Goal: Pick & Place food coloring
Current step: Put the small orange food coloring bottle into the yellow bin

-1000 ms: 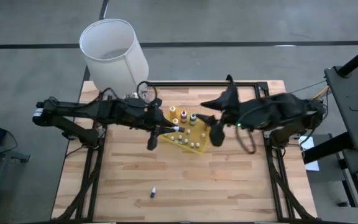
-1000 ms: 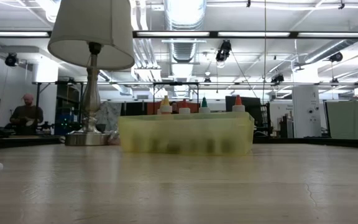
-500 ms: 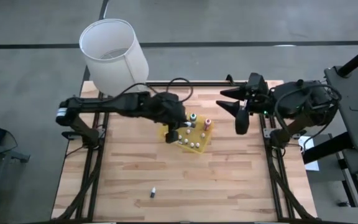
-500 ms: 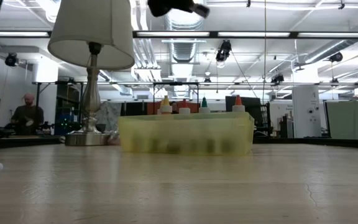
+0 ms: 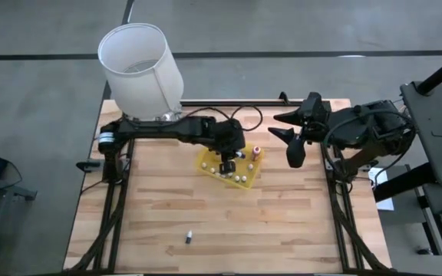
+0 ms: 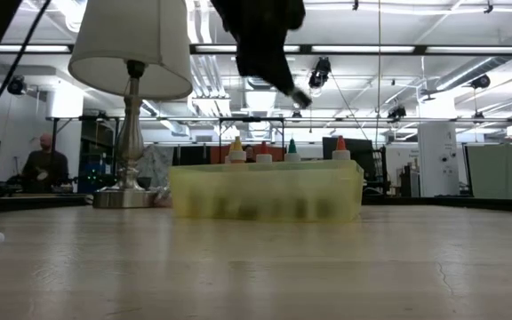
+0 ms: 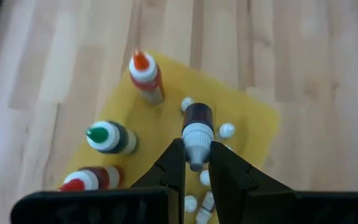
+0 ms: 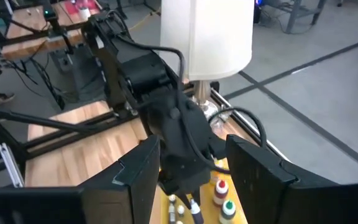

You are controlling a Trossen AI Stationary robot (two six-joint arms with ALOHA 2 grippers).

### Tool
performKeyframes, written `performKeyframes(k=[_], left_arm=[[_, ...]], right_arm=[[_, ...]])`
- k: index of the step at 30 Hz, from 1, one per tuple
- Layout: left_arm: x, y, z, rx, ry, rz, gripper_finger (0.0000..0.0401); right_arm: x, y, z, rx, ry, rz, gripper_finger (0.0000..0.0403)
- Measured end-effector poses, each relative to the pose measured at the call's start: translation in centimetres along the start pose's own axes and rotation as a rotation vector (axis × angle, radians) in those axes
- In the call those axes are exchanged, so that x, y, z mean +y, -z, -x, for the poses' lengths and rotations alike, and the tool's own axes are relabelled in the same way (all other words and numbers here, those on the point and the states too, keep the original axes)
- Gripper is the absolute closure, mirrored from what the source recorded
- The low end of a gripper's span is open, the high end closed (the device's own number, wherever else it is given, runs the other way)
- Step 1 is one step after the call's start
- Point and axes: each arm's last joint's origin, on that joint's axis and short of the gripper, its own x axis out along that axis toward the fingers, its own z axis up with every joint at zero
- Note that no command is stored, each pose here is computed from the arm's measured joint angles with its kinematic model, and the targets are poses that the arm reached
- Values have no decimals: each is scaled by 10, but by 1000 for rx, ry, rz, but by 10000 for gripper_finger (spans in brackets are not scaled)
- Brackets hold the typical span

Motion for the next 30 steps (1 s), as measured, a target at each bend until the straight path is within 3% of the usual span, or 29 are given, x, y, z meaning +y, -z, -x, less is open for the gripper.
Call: performKeyframes(k=[6,14,25,30], left_arm=[[3,8,-34,100,0,-11,373],[6,8,-54,171,2,-51,373],[8,-2,-64,294,0,-133,373],[10,-2,-65,379,-58,-160,373]], right_arm=[[0,2,-1,13,7,6,229],[0,3,-3,20,13,12,230],[1,6,-5,30,18,20,230],[2,8,-8,40,23,28,230]])
